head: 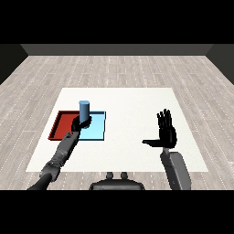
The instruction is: Pick the blue can and put it in the blue box
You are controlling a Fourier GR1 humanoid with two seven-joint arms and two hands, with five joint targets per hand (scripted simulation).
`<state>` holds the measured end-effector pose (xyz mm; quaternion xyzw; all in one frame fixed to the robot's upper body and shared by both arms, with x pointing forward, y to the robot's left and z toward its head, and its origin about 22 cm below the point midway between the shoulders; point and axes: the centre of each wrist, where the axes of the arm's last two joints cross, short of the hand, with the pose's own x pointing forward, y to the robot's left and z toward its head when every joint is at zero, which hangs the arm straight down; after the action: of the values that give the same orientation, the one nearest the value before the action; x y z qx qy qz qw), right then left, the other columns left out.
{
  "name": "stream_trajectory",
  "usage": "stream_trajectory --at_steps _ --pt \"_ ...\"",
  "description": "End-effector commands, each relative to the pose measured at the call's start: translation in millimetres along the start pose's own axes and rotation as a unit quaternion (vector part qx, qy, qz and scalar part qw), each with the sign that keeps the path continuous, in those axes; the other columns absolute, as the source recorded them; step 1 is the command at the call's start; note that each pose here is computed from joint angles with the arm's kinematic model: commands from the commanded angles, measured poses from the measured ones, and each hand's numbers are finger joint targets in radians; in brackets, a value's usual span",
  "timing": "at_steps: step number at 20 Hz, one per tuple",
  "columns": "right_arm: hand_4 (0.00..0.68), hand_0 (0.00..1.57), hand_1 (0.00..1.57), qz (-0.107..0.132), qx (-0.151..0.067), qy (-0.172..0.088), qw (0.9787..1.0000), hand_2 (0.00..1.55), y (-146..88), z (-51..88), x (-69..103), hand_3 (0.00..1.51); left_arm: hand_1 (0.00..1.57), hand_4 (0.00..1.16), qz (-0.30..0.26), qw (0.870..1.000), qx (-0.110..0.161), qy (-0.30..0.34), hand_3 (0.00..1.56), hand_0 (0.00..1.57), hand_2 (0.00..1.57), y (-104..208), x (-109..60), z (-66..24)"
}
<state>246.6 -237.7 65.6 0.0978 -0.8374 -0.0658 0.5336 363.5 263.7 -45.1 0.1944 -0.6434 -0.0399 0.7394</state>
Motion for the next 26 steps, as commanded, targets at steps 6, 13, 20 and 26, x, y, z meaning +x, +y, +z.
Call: stream_trajectory --at_steps 6,13,20,26 --pt "0.0 0.0 0.0 -0.015 -0.025 0.021 0.9994 0.0 -1 -15.0 -20.5 0.0 1.57 0.97 -0.085 0.988 0.022 0.13 1.41 1.57 1.54 -5 -0.1 -17.1" --pt "0.0 0.0 0.0 -0.007 -0.028 0.034 0.999 0.0 -8 -8.1 -42.2 0.0 1.44 0.86 -0.136 0.975 -0.024 0.176 0.99 1.44 1.35 -30 -37.0 10.9" --pt "0.0 0.0 0.0 -0.006 -0.031 0.021 0.9993 0.0 -18 -4.8 -43.2 0.0 1.57 0.63 -0.084 0.964 -0.042 0.249 0.0 1.57 1.49 -11 -54.1 17.0" --pt "0.0 0.0 0.0 -0.026 -0.04 0.014 0.9988 0.0 -28 1.8 -38.3 0.0 0.0 0.0 -0.186 0.953 -0.02 0.239 0.0 0.0 0.0 -30 -40.3 12.7"
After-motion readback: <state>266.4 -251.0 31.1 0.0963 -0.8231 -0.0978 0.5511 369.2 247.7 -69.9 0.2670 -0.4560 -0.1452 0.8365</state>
